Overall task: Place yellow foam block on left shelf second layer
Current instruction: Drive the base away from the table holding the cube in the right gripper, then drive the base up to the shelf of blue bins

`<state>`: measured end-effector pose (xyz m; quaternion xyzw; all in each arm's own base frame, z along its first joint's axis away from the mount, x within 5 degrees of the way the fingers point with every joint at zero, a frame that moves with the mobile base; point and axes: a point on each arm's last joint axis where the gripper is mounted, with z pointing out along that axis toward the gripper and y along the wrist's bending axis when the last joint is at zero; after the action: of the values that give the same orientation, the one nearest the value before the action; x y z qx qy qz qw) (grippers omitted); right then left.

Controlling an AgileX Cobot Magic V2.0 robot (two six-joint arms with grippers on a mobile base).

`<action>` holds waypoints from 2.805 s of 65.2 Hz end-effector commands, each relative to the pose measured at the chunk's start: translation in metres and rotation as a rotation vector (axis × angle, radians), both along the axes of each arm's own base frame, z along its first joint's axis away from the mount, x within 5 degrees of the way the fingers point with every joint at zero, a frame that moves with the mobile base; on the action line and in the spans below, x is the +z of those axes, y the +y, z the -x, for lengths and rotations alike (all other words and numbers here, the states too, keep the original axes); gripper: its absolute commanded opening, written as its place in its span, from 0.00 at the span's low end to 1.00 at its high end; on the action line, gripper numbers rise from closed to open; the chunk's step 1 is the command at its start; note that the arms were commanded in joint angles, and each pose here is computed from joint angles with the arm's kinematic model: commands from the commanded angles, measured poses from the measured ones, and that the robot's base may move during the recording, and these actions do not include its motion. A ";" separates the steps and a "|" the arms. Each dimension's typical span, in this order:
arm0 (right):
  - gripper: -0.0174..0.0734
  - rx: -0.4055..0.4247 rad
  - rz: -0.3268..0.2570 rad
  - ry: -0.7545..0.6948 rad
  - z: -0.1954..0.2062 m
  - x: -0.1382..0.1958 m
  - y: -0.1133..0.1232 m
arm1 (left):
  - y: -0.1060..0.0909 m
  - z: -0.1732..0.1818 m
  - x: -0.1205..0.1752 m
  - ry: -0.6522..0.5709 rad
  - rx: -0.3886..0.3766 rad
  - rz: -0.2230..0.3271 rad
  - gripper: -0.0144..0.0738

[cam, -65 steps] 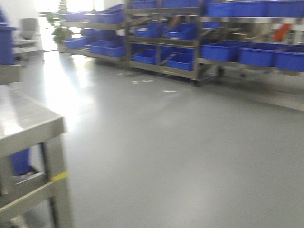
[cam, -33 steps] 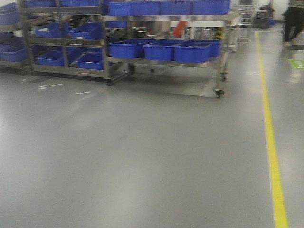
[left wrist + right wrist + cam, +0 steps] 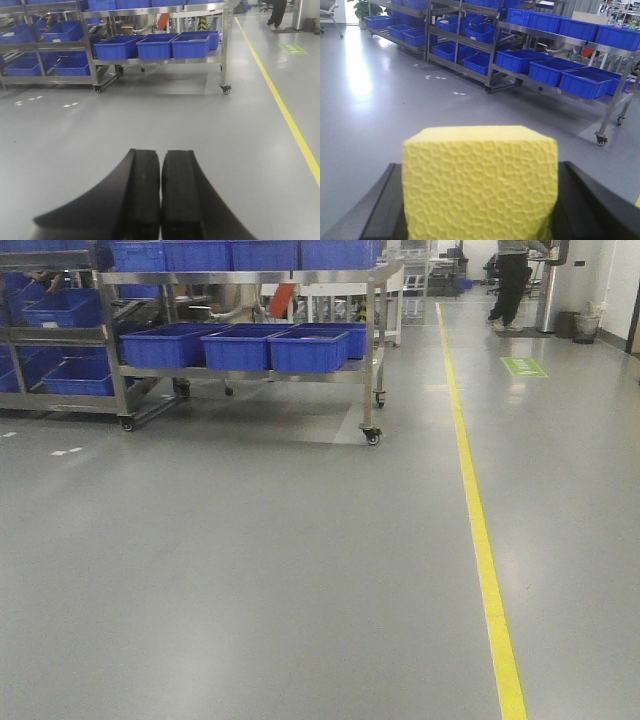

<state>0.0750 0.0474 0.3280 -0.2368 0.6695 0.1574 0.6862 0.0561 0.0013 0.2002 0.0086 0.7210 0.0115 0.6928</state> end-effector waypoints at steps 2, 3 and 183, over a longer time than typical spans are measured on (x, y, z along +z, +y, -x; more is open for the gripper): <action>0.53 0.016 -0.040 -0.100 0.002 0.017 0.001 | -0.002 0.000 0.000 -0.071 -0.026 0.004 0.32; 0.53 0.016 -0.040 -0.100 0.002 0.017 0.001 | -0.002 0.000 0.000 -0.071 -0.026 0.004 0.32; 0.53 0.012 -0.031 -0.086 0.002 0.015 0.000 | -0.002 0.000 0.000 -0.071 -0.026 0.007 0.32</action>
<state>0.0752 0.0471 0.3267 -0.2371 0.6747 0.1549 0.6816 0.0561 0.0013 0.2002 0.0086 0.7210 0.0115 0.6928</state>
